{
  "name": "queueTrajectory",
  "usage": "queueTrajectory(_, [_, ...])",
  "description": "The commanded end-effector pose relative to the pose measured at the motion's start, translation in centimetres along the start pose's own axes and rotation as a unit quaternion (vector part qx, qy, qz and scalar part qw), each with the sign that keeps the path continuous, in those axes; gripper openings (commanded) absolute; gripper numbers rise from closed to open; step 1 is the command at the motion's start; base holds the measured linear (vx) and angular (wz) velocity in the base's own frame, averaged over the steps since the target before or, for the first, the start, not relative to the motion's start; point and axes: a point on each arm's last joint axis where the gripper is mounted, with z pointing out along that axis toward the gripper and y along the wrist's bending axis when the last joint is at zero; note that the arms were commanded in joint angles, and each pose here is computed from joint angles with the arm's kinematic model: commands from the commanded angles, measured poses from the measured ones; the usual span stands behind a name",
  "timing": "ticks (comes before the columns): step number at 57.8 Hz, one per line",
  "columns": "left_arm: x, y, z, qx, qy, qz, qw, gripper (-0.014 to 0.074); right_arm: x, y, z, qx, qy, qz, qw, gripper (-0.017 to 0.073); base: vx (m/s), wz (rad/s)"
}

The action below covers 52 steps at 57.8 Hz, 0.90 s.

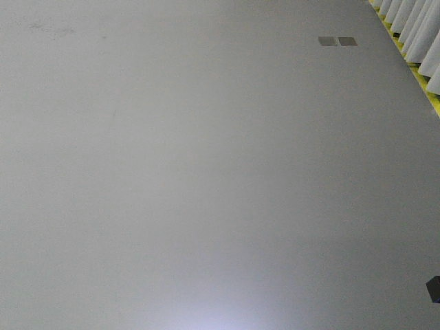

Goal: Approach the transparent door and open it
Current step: 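Drive the base forward across the grey floor, turning toward the wall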

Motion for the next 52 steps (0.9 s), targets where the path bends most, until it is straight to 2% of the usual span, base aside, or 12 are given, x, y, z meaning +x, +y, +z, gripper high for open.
queueTrajectory(1, [-0.32,0.00,-0.10,0.000,-0.041,-0.007,0.999,-0.0006,-0.74,0.04,-0.13,-0.002,-0.049,-0.003,0.999,-0.0006,0.26,0.03])
queueTrajectory(52, [-0.32,0.01,-0.10,-0.001,-0.041,-0.007,0.999,-0.0006,-0.74,0.04,-0.13,-0.002,-0.049,-0.003,0.999,-0.0006,0.33,0.10])
